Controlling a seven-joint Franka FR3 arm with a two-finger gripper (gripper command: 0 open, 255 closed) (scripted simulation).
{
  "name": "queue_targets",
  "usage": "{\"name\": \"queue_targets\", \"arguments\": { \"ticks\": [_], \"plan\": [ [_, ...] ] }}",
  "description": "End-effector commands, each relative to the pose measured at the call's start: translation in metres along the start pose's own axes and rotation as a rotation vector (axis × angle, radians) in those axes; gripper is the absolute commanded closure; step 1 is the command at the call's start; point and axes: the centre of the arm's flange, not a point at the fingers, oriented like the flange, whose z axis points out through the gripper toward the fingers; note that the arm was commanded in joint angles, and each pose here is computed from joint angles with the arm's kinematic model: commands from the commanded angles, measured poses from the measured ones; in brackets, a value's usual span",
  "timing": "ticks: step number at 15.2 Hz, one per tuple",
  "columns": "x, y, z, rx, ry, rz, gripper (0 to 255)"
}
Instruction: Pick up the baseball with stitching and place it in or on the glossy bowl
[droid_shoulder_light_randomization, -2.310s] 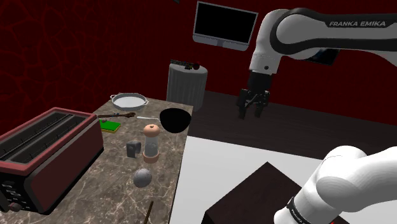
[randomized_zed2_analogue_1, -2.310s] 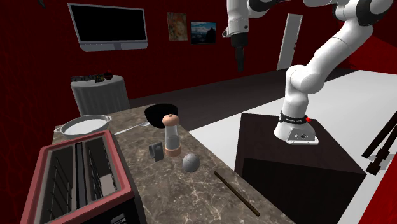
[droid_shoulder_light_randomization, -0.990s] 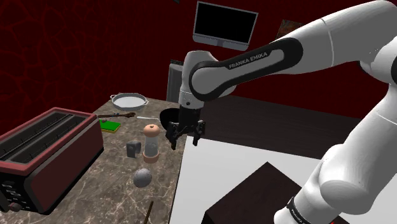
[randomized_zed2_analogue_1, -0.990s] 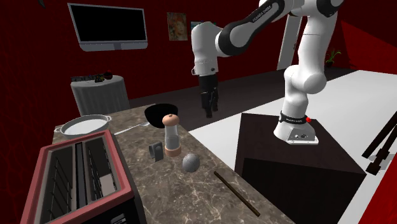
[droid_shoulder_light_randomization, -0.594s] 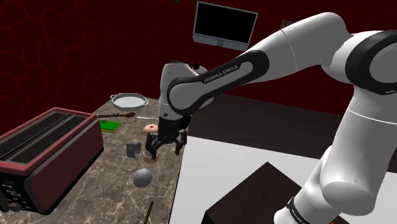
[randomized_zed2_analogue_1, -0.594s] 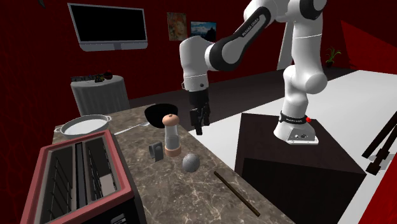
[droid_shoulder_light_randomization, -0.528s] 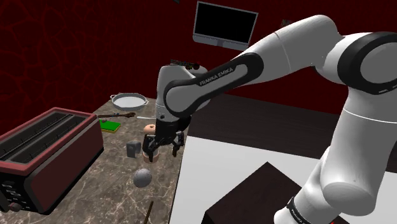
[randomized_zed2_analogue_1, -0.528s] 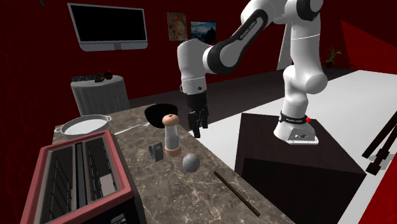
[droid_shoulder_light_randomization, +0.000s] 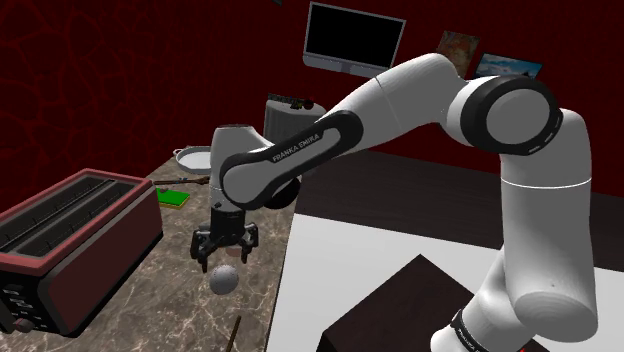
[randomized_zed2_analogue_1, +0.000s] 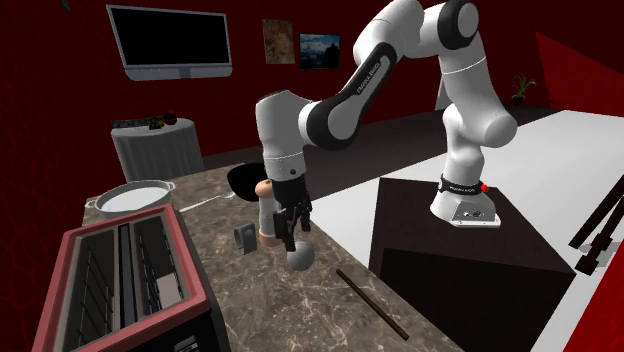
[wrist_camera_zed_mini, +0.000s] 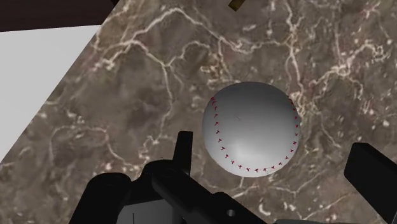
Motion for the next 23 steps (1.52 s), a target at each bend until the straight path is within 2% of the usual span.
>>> {"name": "queue_targets", "arguments": {
  "ticks": [1, 6, 13, 14, 23],
  "plan": [
    [0.002, -0.001, 0.012, 0.000, 0.000, 0.000, 0],
    [0.002, -0.001, 0.036, 0.000, 0.000, 0.000, 0],
    [0.002, -0.001, 0.036, 0.000, 0.000, 0.000, 0],
    [0.002, -0.001, 0.036, 0.000, 0.000, 0.000, 255],
    [0.002, -0.001, 0.036, 0.000, 0.000, 0.000, 255]
  ]
}}
